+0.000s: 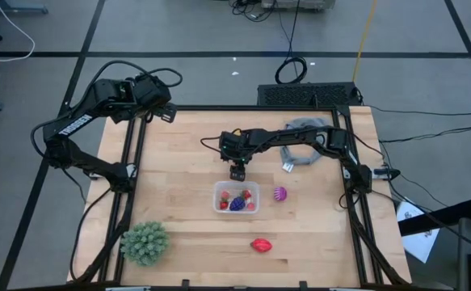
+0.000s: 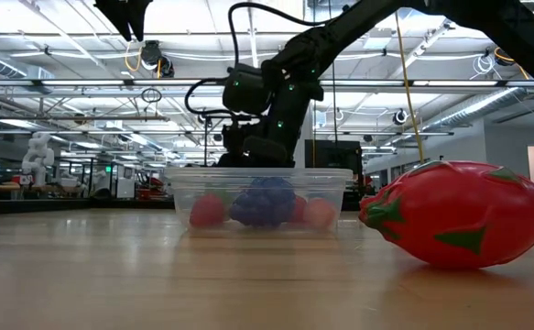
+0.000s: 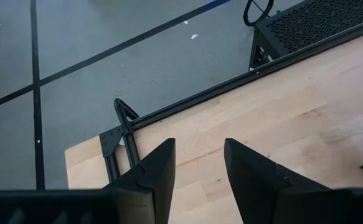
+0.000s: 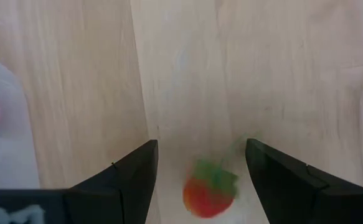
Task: Pick and placing Produce into tupperware
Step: Put the strawberry into the bin
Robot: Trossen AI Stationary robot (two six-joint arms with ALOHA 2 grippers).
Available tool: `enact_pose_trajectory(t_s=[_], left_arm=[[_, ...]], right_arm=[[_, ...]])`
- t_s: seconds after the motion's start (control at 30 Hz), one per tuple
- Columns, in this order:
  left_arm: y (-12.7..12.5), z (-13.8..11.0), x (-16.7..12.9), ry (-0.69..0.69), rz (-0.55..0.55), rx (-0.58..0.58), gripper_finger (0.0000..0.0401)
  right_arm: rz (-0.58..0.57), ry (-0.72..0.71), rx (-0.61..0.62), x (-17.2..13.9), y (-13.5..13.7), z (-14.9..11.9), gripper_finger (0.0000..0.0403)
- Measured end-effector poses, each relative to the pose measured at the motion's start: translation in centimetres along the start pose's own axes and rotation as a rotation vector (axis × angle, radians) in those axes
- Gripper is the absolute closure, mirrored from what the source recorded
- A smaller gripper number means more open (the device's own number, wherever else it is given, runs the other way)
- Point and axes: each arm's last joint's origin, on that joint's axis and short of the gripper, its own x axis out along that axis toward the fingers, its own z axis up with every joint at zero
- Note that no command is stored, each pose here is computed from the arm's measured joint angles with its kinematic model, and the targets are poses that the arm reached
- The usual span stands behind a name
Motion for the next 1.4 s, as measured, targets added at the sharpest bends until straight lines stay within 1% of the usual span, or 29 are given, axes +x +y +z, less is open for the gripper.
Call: enact_pose_trajectory(t_s=[0.23, 0.5, 0.9, 1.27, 1.4], left_arm=[[0.0, 0.0, 0.0, 0.000, 0.000, 0.000, 0.0258], [0.0, 0.0, 0.0, 0.000, 0.001, 0.000, 0.0258], [0.0, 0.0, 0.0, -0.001, 0.001, 0.000, 0.0258], [0.0, 0.0, 0.0, -0.001, 0.001, 0.000, 0.0258], [0.0, 0.0, 0.0, -0.001, 0.001, 0.000, 0.0258]], right_arm=[[0.000, 0.009, 0.000, 0.0, 0.0, -0.1, 0.0170], [-0.005, 0.057, 0.012, -0.1, -0.3, -0.6, 0.0170], [-0.007, 0.060, -0.010, -0.1, -0.4, -0.6, 0.0170], [-0.014, 0.017, -0.032, -4.2, 0.1, -0.3, 0.0169], [-0.012, 0.044, -0.029, -4.3, 0.1, -0.6, 0.0169]])
